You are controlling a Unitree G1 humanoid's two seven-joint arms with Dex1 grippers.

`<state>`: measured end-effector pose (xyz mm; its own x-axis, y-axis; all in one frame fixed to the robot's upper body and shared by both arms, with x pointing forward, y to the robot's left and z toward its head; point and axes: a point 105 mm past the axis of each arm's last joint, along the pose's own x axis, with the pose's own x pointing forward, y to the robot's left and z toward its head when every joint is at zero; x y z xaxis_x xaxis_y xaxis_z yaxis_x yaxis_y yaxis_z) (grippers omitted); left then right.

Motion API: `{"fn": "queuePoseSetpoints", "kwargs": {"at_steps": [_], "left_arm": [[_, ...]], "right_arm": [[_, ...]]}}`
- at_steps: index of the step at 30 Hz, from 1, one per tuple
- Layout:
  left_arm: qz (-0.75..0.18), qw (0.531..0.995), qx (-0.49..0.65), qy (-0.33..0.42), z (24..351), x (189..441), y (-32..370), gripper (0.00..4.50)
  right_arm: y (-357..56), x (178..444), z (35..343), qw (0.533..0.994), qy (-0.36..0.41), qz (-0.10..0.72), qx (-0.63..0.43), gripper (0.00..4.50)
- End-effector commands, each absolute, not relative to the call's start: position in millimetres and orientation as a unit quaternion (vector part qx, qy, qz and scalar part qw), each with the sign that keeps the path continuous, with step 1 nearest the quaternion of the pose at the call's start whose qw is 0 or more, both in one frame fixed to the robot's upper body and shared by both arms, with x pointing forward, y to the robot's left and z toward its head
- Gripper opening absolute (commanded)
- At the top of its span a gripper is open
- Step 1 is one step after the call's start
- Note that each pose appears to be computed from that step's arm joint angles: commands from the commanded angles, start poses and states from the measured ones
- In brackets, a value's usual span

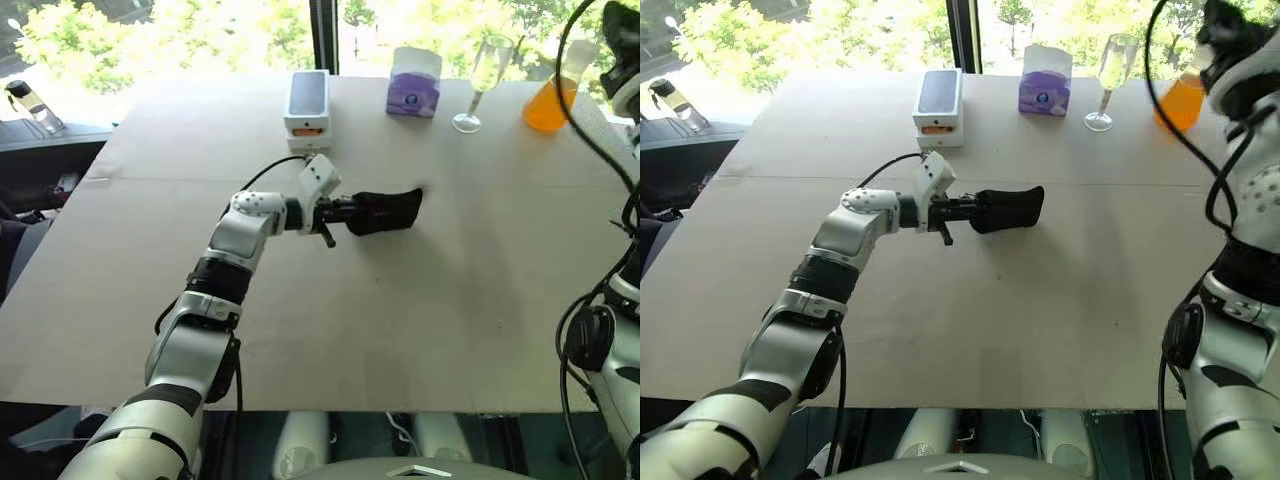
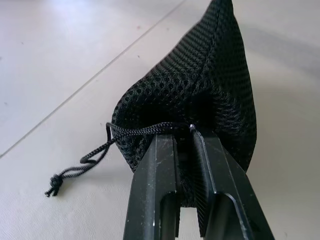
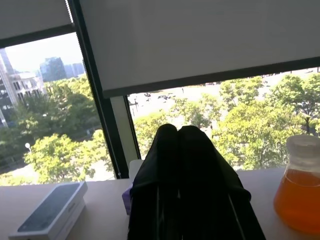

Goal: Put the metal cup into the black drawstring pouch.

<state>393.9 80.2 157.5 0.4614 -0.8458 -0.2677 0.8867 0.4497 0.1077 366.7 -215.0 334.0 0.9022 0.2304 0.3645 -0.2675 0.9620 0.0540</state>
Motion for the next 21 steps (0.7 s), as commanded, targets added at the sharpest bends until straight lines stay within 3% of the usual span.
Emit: {"fn": "queuePoseSetpoints", "kwargs": {"at_steps": [1,6,10,14,18,21], "left_arm": [[-0.527,0.845,0.083,0.024,196.1,390.8,71.1,0.02],[-0.549,0.835,0.023,-0.004,222.7,386.3,66.6,0.02],[-0.555,0.829,0.054,-0.029,231.3,385.9,63.5,0.0],[-0.545,0.818,0.16,-0.085,230.8,384.5,53.6,0.0],[-0.533,0.794,0.244,-0.163,235.9,374.1,34.0,0.0],[-0.516,0.735,0.371,-0.237,230.1,359.3,20.2,0.0]], "right_arm": [[-177.9,350.6,325.8,0.963,-0.17,0.211,0.006,0.0],[-149.5,342.7,280.3,0.956,-0.1,0.271,-0.058,0.0],[-135.8,333.4,273.0,0.945,-0.078,0.315,-0.034,1.3],[-121.0,320.5,273.9,0.927,-0.054,0.372,0.018,3.28],[-112.8,308.5,276.3,0.911,-0.038,0.405,0.064,3.28],[-121.8,309.3,276.2,0.918,-0.039,0.383,0.092,3.28]]}}
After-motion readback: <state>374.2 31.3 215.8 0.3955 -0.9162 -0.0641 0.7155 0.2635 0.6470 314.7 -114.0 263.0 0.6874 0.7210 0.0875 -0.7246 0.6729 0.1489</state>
